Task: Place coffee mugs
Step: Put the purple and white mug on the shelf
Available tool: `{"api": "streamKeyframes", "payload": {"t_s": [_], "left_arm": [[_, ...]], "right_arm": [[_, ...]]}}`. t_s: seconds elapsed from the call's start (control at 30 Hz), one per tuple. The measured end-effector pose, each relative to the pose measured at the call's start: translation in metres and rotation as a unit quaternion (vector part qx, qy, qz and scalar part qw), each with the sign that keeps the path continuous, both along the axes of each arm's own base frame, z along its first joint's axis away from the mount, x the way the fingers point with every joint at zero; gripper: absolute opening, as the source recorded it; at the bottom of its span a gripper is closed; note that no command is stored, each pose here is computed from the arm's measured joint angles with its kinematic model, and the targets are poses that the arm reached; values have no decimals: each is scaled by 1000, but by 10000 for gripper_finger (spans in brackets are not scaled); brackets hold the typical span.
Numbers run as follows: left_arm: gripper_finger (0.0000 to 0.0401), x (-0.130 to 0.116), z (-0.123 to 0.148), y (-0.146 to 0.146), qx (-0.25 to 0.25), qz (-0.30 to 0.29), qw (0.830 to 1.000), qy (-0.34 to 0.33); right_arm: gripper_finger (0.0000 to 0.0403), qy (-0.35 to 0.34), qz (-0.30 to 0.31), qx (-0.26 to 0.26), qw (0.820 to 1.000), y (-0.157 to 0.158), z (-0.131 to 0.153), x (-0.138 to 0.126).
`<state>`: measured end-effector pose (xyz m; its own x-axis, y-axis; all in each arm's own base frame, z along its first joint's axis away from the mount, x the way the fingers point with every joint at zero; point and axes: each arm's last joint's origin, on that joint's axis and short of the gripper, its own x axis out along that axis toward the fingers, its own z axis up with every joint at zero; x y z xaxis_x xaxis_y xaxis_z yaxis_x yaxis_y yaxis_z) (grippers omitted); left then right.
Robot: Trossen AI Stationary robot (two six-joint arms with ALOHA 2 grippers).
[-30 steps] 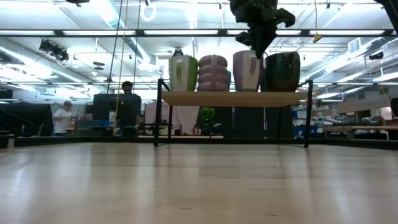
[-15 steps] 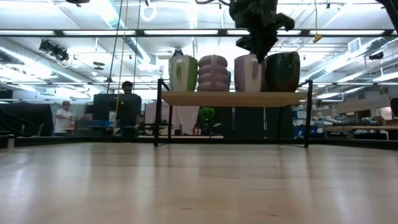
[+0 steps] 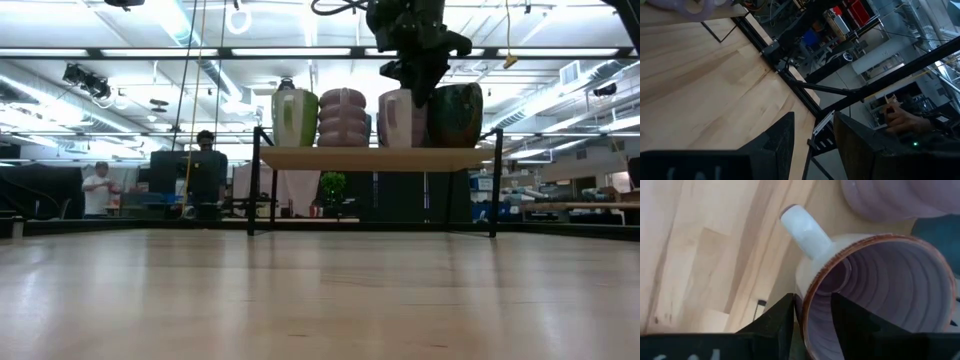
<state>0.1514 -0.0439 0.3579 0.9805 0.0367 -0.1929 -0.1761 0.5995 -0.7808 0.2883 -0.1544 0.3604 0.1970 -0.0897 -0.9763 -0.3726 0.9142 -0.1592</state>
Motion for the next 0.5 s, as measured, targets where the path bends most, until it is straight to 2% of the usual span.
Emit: {"api": "streamKeyframes", "payload": {"t_s": [0.33, 0.5], "left_arm": [[142, 0, 0, 0, 17, -3, 1000, 3], [142, 0, 0, 0, 21, -4, 1000, 3]], "right_arm": [[137, 24, 19, -66, 997, 6, 1, 5], [137, 26, 17, -80, 996, 5, 1, 5]]}}
